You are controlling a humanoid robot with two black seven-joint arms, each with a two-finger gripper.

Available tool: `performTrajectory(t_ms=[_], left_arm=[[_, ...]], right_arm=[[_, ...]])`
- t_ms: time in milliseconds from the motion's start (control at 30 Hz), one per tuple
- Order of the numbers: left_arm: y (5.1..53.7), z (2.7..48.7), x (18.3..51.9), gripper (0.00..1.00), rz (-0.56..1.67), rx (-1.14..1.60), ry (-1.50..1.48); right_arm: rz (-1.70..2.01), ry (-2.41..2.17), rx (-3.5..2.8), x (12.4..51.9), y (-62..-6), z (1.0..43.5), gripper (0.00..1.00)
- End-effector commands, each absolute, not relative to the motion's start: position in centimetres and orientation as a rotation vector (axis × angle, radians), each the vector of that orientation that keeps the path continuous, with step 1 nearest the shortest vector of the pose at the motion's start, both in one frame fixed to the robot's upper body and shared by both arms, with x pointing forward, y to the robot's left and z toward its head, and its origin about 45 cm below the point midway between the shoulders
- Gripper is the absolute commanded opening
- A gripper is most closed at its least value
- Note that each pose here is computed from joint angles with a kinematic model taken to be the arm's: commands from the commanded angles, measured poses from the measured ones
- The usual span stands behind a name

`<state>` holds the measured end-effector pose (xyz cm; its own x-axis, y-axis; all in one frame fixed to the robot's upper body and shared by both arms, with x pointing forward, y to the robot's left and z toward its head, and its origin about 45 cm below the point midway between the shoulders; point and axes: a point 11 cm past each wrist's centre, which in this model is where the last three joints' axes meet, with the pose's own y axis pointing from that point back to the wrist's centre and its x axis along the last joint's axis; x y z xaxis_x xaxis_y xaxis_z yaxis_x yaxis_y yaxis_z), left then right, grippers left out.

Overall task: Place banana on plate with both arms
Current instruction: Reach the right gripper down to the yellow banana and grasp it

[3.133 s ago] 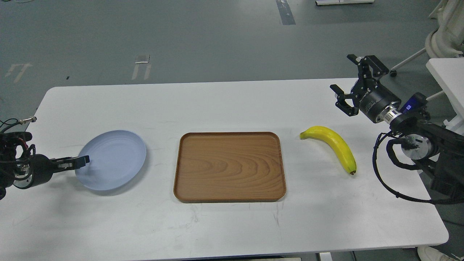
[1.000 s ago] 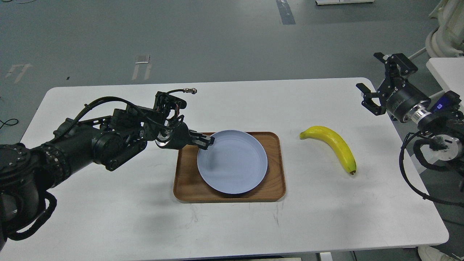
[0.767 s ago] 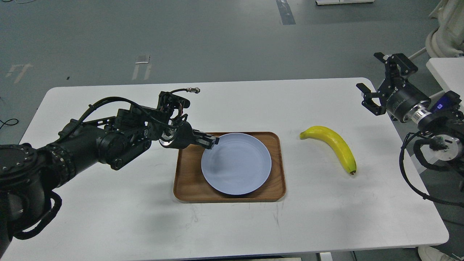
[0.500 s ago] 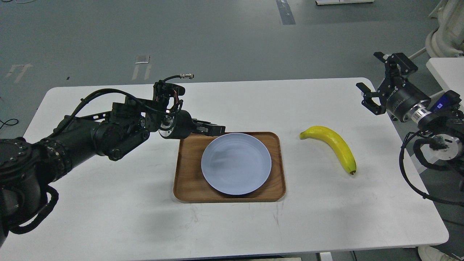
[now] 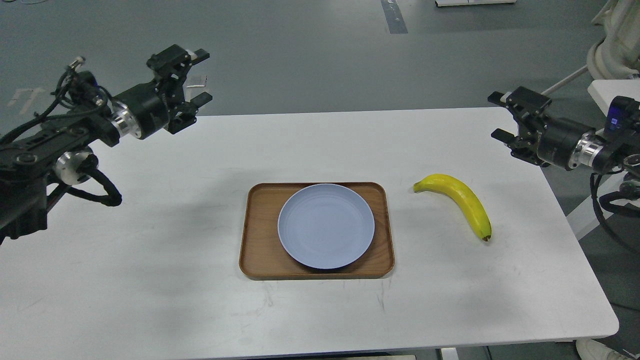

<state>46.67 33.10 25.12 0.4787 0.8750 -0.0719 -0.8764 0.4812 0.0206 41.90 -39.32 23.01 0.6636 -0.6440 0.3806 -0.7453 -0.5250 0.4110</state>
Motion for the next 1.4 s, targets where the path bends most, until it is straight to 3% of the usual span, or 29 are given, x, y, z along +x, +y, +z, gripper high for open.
performTrajectory(t_ms=[0,200,333,733,933,1033,1067,1133,1167,1200,1267,1367], left_arm=[[35.4,24.0,45.5,1.00,1.158,-0.142,0.149],[36.0,23.0,44.9,1.00,1.197,-0.206,0.189],[35.5,23.2,45.1,1.00,1.191,-0.222,0.193],[35.3,23.1,45.1,1.00,1.186,-0.222,0.194],[35.2,23.1,45.1,1.00,1.184,-0.221,0.194],[35.2,23.1,45.1,1.00,1.184,-0.220,0.194],[35.2,23.1,45.1,1.00,1.184,-0.220,0.194],[35.1,23.0,45.1,1.00,1.182,-0.217,0.193],[35.1,23.0,45.1,1.00,1.182,-0.217,0.193],[35.2,23.1,45.1,1.00,1.184,-0.218,0.192],[35.2,23.1,45.1,1.00,1.184,-0.218,0.192],[35.2,23.1,45.1,1.00,1.184,-0.218,0.192]], right_arm=[[0.361,-0.886,2.256,41.9,-38.4,23.3,1.00],[0.541,-0.459,2.022,41.8,-36.9,22.6,1.00],[0.563,-0.176,1.838,41.9,-35.5,19.8,1.00],[0.631,-0.038,1.684,42.7,-34.3,16.6,0.99],[0.611,0.002,1.699,41.8,-33.4,14.7,0.93],[0.603,0.012,1.703,41.4,-33.3,14.2,0.85],[0.597,0.016,1.702,41.2,-33.4,14.0,0.78],[0.594,0.017,1.704,41.1,-33.4,13.8,0.51],[0.595,0.016,1.704,41.2,-33.4,13.9,0.31],[0.595,0.016,1.704,41.2,-33.4,13.9,0.23],[0.593,0.018,1.704,41.1,-33.5,13.9,0.11],[0.601,0.013,1.701,41.4,-33.6,14.4,0.04]])
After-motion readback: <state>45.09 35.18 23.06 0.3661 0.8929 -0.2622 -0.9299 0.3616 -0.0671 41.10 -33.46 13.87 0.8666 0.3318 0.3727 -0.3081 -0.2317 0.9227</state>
